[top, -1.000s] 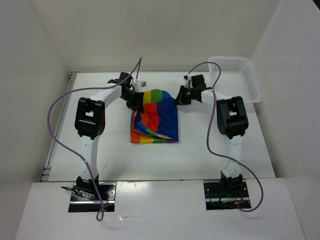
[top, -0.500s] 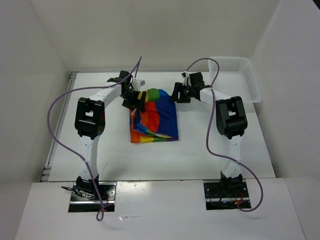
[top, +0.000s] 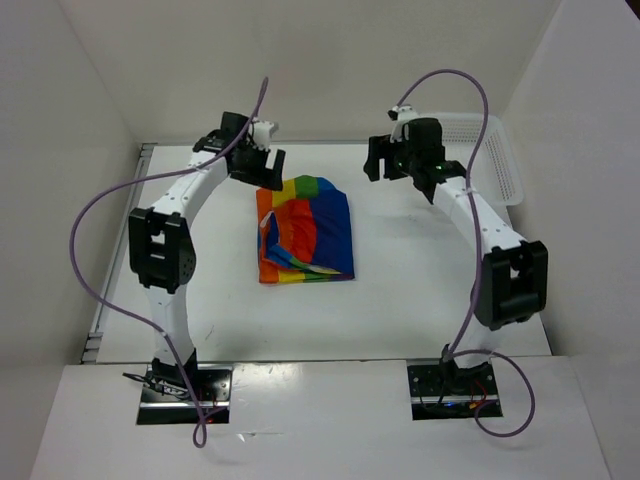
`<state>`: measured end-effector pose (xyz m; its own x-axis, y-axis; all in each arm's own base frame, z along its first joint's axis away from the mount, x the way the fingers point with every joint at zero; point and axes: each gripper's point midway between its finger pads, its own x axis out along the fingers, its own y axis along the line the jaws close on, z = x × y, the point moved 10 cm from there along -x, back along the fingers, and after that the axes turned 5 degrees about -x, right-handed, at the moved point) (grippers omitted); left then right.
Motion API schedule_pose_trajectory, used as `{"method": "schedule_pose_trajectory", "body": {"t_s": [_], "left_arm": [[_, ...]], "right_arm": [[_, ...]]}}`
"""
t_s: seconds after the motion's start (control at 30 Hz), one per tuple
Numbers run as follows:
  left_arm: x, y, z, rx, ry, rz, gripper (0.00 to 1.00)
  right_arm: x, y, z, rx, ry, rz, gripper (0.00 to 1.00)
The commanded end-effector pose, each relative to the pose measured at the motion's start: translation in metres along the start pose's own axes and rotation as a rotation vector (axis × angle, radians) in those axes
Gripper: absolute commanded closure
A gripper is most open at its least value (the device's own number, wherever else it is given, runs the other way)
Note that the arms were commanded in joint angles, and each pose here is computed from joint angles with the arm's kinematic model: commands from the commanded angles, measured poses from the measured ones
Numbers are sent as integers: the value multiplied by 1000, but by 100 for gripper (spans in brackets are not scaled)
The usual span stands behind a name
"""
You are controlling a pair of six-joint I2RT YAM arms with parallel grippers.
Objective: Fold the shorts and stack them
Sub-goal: Fold the shorts
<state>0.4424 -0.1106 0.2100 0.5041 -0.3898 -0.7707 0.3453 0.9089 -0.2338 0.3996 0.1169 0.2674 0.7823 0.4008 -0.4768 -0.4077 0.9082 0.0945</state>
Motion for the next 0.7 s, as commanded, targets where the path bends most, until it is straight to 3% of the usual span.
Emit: {"method": "schedule_pose_trajectory", "body": {"t_s": [0.0,0.2,0.27,0.53,0.67], "left_arm": [[-57,5,31,34,-222,124,0],[-124,67,1,-97,-286,335,0],[-132,96,-29,-171,-264,393,0],[-173,104,-95,-249,-315,463,0],[-174,101,-106,-249,-334,404,0]], "right_arm": [[-43,-4,7,-133,-30,-140,17],[-102,-18,0,-191,-77,-306,16],[-128,-34,0,-164,-113,-372,16],[-202,-59,-1,-129,-292,-573,14],[-211,-61,-24,-138,-273,-575,14]]}}
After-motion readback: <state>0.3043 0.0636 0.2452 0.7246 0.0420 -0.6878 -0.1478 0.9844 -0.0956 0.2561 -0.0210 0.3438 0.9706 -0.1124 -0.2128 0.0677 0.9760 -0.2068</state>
